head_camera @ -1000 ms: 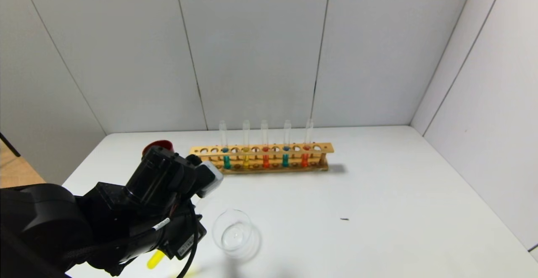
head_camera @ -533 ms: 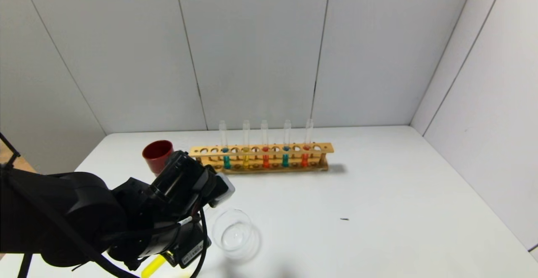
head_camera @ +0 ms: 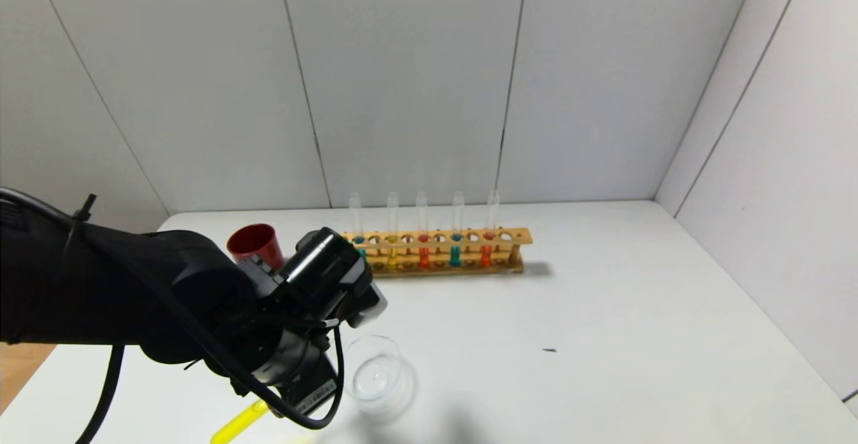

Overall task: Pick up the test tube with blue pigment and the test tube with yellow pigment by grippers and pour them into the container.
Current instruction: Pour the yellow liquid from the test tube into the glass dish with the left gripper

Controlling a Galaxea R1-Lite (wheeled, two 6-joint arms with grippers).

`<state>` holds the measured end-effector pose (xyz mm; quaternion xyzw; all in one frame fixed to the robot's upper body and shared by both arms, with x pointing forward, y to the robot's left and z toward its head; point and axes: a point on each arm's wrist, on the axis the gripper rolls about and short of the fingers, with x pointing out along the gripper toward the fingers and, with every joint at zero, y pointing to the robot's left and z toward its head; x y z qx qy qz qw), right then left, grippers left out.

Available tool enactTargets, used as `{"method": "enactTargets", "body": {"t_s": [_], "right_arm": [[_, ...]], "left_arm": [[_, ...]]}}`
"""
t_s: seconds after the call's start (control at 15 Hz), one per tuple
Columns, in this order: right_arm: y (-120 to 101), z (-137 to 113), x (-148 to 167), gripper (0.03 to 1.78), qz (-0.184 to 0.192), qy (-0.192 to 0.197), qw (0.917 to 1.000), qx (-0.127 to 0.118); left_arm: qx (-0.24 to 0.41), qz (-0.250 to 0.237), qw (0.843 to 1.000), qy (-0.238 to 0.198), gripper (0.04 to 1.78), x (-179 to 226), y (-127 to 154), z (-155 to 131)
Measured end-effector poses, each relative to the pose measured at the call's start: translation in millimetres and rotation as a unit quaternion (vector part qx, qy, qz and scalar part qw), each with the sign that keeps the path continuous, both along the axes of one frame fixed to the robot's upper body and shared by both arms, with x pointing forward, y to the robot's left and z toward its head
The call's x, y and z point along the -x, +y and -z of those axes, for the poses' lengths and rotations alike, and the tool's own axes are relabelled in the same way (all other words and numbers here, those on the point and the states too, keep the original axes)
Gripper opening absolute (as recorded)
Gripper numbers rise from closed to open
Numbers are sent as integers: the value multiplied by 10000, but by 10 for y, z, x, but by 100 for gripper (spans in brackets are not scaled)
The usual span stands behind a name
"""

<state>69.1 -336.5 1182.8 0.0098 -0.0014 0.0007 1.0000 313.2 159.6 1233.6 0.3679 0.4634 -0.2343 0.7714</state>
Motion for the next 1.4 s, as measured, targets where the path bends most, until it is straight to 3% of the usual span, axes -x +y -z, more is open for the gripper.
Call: {"method": "enactTargets", "body": {"t_s": [1.4], "right_arm": [[0,0,0,171,0,0,10000,0]], "left_arm": [[-943,51,9900,1050,30,-263,-209,-58]]}}
